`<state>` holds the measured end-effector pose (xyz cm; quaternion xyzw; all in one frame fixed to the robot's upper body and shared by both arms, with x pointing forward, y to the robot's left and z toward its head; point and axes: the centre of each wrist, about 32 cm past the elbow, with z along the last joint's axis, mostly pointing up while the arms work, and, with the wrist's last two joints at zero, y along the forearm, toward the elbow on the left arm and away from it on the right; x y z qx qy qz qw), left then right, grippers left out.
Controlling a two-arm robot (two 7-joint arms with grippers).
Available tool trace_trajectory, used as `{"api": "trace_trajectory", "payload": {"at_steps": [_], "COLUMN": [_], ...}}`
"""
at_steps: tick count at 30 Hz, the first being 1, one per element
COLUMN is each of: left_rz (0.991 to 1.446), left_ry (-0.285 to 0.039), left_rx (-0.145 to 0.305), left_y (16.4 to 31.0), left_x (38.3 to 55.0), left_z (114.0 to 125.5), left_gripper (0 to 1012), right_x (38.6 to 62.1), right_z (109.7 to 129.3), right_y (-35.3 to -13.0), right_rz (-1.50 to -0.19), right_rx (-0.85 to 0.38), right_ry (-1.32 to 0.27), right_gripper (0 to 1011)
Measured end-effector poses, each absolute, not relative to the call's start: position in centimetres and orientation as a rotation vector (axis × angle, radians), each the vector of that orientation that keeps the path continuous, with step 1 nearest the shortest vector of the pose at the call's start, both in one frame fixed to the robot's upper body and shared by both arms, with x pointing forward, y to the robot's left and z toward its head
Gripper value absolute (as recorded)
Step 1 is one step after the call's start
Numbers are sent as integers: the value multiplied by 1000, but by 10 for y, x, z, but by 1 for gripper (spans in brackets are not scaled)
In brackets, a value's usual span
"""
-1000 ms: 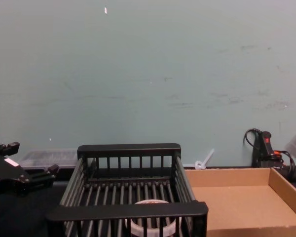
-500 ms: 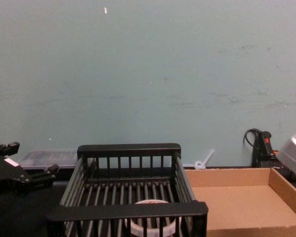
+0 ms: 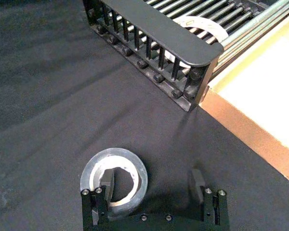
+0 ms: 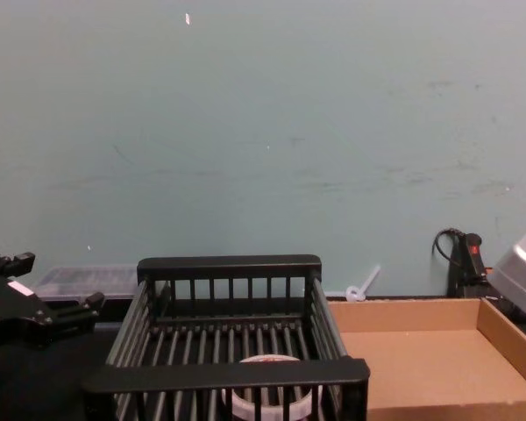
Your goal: Pick up the white tape and place it into the black box , Pick up the silver tape and place it into the brown box.
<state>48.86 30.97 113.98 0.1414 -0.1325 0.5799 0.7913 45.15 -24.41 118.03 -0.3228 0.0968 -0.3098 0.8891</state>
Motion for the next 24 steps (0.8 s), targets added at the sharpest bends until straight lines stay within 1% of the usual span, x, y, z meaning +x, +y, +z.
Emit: {"api": "trace_trajectory", "payload": {"at_steps": [9, 16, 17, 19, 24], "left_rz": [1248, 1248, 1248, 1248, 1248], "left_ry": [-285, -285, -285, -285, -285], "left_rx": [304, 304, 305, 304, 304], "left_y": [310, 310, 310, 310, 310], "left_x": [489, 489, 489, 489, 489], "left_z": [1140, 1140, 1140, 1140, 1140], "left_gripper": [1001, 1001, 1001, 1001, 1001], "right_x": [451, 451, 451, 451, 451], "right_z": [1180, 1180, 1180, 1180, 1180], "right_y": [-244, -244, -244, -244, -245], "right_rz": [-644, -644, -644, -644, -644], "right_rx": [-671, -670, -670, -670, -670], "right_ry": [201, 202, 202, 202, 202], "right_gripper": [998, 874, 826, 790, 746]}}
